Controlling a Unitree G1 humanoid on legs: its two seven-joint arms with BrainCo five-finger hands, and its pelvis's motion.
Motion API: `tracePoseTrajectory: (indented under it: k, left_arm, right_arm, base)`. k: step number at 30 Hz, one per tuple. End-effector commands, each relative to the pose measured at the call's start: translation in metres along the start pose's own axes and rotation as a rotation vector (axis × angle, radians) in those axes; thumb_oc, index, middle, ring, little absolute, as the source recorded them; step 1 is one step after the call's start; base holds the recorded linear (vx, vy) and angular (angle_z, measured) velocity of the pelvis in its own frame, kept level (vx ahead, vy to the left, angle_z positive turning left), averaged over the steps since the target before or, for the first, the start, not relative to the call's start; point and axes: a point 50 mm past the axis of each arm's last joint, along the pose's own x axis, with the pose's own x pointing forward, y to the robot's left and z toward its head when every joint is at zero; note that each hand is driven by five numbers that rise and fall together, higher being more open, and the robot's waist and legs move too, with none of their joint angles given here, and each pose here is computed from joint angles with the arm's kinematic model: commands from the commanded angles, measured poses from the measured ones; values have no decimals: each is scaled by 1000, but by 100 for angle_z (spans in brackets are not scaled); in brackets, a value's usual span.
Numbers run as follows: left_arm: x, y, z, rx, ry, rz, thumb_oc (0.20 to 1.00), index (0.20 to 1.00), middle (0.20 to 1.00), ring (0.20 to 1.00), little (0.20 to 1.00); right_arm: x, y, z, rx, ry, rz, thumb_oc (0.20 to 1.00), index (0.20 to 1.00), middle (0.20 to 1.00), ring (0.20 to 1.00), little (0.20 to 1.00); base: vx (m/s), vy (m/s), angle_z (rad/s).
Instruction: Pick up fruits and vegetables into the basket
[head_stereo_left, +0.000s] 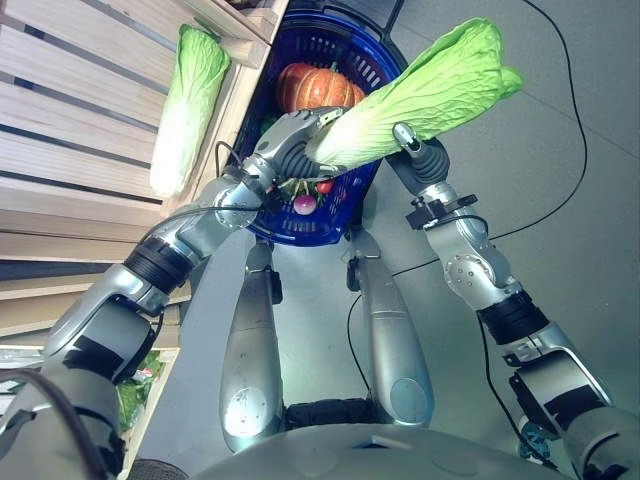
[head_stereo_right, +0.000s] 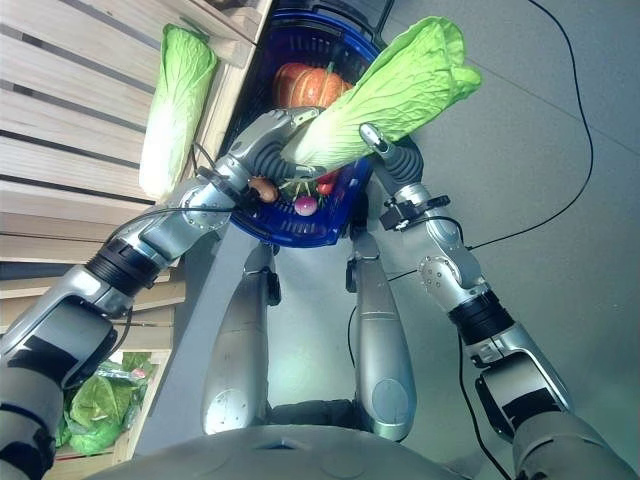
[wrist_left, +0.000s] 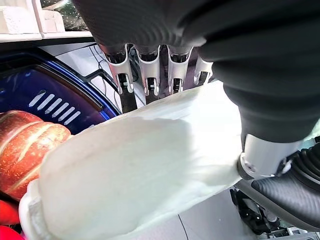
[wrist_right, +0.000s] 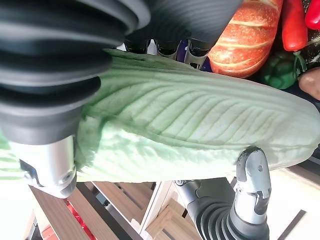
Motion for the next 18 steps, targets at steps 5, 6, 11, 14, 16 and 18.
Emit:
tracePoseTrajectory:
  k: [5,6,11,14,16,18]
  left_arm:
    - [-12,-3,-5,-197,55,179,1000,1000,1000,1000,1000]
    - [-13,-1,-5,-223,55,228,1000,1000,1000,1000,1000]
    - [-20,15,-13,-272,77,472,1000,1000,1000,1000,1000]
    - [-25,28,-19,-313,96,599,1000,1000,1000,1000,1000]
    - [-28,35,-23,-328,115,657,1000,1000,1000,1000,1000]
    - [-30,41,-27,-347,134,703,1000,1000,1000,1000,1000]
  right_arm:
    - [7,43,34,30,-217,264,200,200,200,200,200]
    - [7,43,33,31,-217,264,200,200,200,200,200]
    - [8,43,32,33,-225,255,200,200,200,200,200]
    - [9,42,32,33,-223,242,200,200,200,200,200]
    - [9,40,32,29,-224,235,200,200,200,200,200]
    - [9,40,32,26,-223,229,200,200,200,200,200]
  base:
    - [0,0,0]
    - [0,0,0]
    - [0,0,0]
    - [0,0,0]
    - [0,0,0]
    - [0,0,0]
